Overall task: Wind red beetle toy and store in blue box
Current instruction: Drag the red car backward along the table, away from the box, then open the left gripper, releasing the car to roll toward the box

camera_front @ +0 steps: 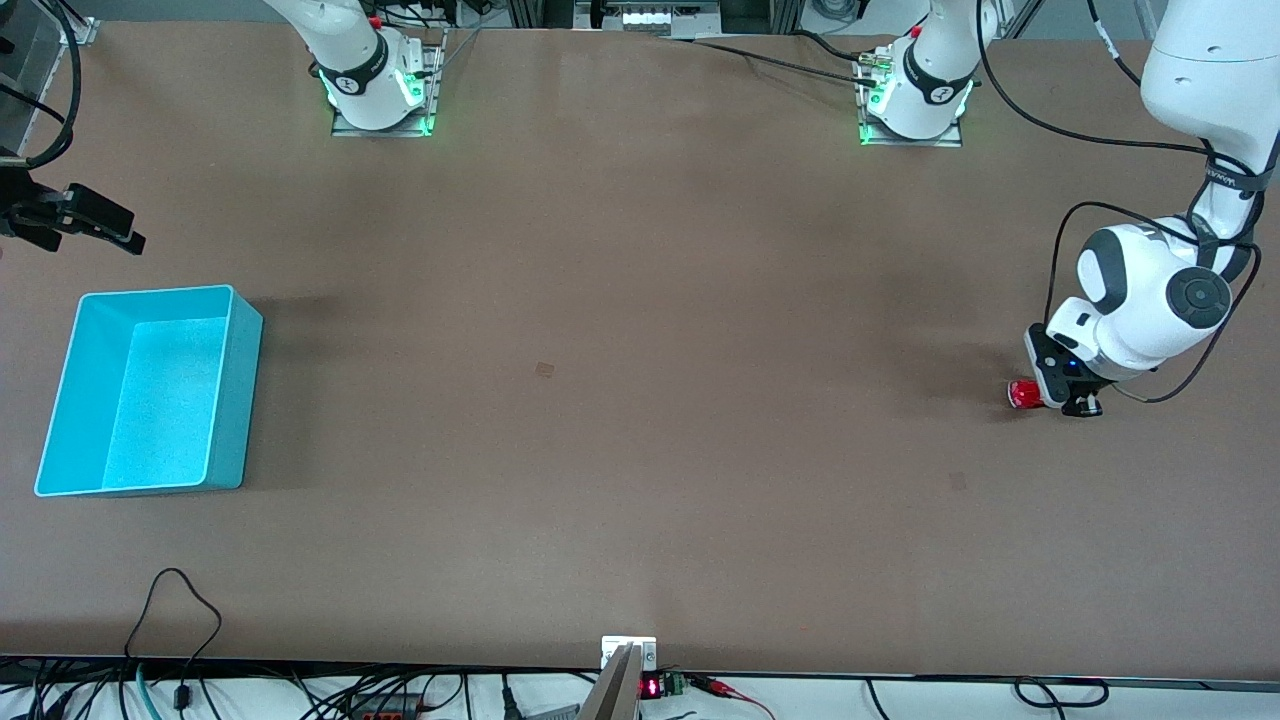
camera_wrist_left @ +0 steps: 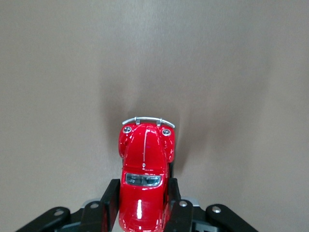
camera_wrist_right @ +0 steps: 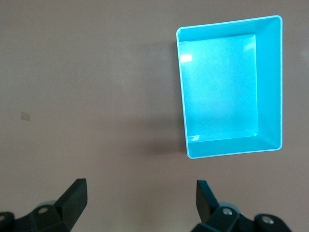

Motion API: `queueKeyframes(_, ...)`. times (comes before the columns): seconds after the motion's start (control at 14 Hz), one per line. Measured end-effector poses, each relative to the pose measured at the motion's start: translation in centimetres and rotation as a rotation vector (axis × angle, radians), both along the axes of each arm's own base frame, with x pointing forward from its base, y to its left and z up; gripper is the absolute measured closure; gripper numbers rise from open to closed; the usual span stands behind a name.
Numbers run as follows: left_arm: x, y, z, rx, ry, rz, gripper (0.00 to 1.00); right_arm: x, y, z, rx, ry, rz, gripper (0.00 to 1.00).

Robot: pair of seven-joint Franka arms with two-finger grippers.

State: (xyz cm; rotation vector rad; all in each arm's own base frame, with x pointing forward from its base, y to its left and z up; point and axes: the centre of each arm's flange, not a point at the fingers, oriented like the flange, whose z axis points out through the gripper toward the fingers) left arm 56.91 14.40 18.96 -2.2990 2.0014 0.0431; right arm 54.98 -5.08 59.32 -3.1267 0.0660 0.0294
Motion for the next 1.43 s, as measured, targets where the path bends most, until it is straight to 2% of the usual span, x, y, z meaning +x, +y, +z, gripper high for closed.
queueKeyframes(0.5,0.0,1.3,0.0,0.001,0.000,0.008,0.56,0.0,0.0,0.0,0.000,0.000,0.000,0.00)
queueKeyframes(0.57,0.1,1.3,0.0,0.002,0.000,0.009,0.52,0.0,0.0,0.0,0.000,0.000,0.000,0.00)
queueKeyframes(0.93,1.0,1.8,0.8,0.008,-0.023,0.012,0.04,0.0,0.0,0.0,0.000,0.000,0.000,0.00)
queueKeyframes(1.0,1.1,1.8,0.9,0.009,-0.026,0.012,0.00,0.0,0.0,0.0,0.000,0.000,0.000,0.00)
queueKeyframes(1.43,1.2,2.0,3.1,0.004,0.011,0.021,0.00,0.0,0.0,0.0,0.000,0.000,0.000,0.00)
